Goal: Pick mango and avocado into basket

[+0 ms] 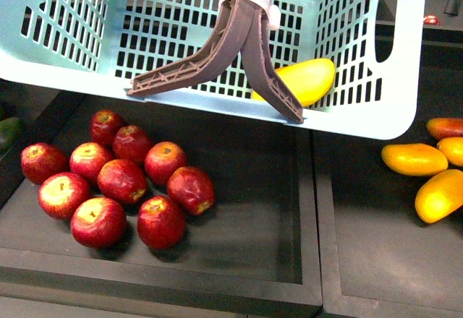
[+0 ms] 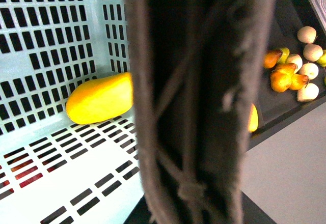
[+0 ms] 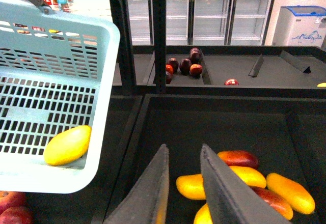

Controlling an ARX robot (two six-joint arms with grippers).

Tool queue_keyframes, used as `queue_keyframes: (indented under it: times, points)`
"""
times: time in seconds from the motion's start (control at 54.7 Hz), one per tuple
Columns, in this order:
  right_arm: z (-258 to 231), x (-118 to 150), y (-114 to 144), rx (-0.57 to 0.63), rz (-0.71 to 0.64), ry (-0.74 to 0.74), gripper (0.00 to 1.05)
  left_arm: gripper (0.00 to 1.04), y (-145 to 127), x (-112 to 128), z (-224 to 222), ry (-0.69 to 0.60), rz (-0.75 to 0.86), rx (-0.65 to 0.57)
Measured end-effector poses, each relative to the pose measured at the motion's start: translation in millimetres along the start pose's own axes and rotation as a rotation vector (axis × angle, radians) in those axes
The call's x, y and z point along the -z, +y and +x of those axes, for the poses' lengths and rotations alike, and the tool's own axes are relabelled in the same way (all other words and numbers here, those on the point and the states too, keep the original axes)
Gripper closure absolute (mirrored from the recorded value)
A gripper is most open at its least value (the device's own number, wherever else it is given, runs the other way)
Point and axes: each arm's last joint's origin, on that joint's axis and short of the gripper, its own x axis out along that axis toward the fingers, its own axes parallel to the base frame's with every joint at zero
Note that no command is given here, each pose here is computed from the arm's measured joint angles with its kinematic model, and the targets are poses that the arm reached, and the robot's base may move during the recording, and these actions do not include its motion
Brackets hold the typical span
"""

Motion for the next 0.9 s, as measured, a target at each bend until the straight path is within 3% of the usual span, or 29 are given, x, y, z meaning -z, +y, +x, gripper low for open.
queue_keyframes:
  times: [0.091,0.548,0.786,0.896]
  points:
    - [-2,0,10,-0.001,-0.008,-0.003,1.03,0.98,0,0,0,0.000,0.000,0.001]
    - [-16,3,11,-0.010,-0.011,0.005,1.02,0.98,0,0,0,0.000,0.000,0.000]
    - [-16,3,11,-0.010,-0.011,0.005,0.59,0.98,0,0,0,0.000,0.000,0.001]
    - [-16,3,11,-0.009,-0.011,0.005,0.34,0.98,0,0,0,0.000,0.001,0.001]
